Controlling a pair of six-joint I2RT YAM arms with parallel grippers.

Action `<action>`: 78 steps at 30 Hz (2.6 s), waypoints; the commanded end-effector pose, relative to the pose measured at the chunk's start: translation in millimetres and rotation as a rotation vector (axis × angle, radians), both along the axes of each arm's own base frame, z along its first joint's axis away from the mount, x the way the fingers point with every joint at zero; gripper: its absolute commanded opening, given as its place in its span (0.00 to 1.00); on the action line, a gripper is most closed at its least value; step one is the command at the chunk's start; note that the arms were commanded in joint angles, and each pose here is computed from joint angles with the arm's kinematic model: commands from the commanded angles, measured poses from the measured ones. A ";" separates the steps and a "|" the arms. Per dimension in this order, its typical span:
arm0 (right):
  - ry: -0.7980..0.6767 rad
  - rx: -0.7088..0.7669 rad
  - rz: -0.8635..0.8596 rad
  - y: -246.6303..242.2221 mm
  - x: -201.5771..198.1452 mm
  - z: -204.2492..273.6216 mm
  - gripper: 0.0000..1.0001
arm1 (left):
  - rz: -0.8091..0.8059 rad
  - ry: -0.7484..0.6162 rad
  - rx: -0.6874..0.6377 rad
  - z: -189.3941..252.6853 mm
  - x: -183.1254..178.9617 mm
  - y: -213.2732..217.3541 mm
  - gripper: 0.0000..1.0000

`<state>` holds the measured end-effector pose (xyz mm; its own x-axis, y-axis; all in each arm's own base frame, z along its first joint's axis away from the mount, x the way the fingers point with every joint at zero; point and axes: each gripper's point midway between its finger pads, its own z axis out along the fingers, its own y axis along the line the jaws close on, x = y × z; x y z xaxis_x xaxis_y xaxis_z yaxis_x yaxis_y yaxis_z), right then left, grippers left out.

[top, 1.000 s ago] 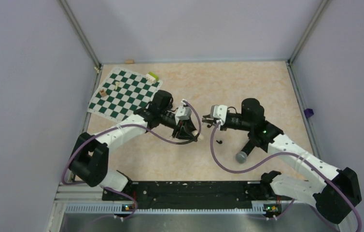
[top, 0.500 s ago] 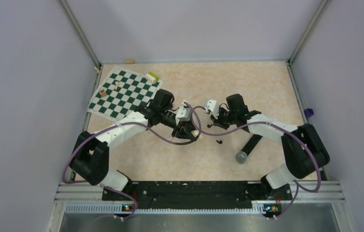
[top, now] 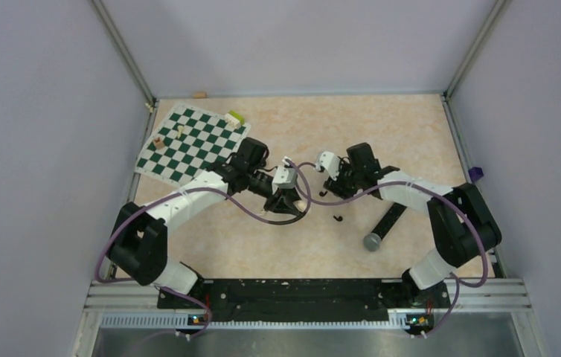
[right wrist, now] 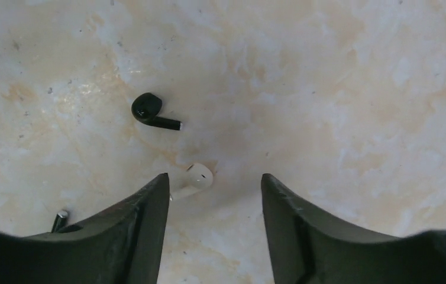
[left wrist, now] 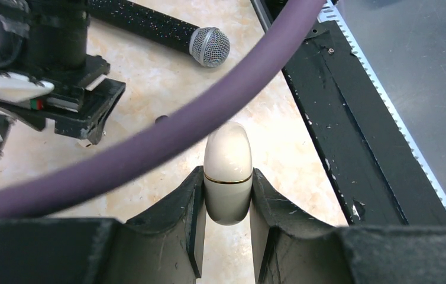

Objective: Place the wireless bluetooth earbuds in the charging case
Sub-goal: Place the earbud at the center of the board, then open the charging case, then pick up the earbud from the center of the board.

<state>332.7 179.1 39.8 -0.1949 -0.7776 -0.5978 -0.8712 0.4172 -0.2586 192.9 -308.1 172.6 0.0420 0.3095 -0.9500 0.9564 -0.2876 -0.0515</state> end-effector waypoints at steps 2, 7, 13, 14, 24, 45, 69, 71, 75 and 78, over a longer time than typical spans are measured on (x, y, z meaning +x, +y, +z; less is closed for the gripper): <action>-0.115 0.211 0.029 15.3 9.6 81.5 0.76 | -0.025 -0.039 -0.040 11.6 2.7 -8.2 0.00; -0.120 0.500 0.252 38.9 -41.2 136.9 0.99 | -0.057 0.001 -0.051 14.9 -1.3 -16.5 0.00; -0.045 0.709 0.551 59.8 -113.8 165.5 0.99 | -0.095 0.035 -0.044 13.6 -10.7 -22.5 0.00; -0.012 0.735 0.585 61.2 -123.4 165.2 0.99 | -0.099 0.032 -0.043 12.5 -12.0 -23.0 0.00; 0.135 0.831 0.704 74.0 -157.4 170.5 0.99 | -0.119 0.030 -0.021 10.1 -19.5 -31.3 0.00; 0.051 0.734 0.321 57.4 -77.4 157.6 0.99 | -0.194 0.031 -0.016 9.9 -37.7 -33.4 0.00; 0.247 0.574 -0.231 -1.9 3.0 86.6 0.82 | -0.173 0.023 -0.023 6.5 -39.0 -30.9 0.00; 0.253 0.533 -0.293 -9.4 10.9 72.3 0.77 | -0.166 0.014 -0.025 4.8 -38.3 -29.4 0.00; 0.254 0.468 -0.330 -17.6 20.4 54.4 0.66 | -0.168 0.012 -0.026 4.5 -38.9 -28.2 0.00; 0.303 0.373 -0.290 -14.5 17.7 39.6 0.60 | -0.173 0.022 -0.029 4.9 -39.5 -28.7 0.00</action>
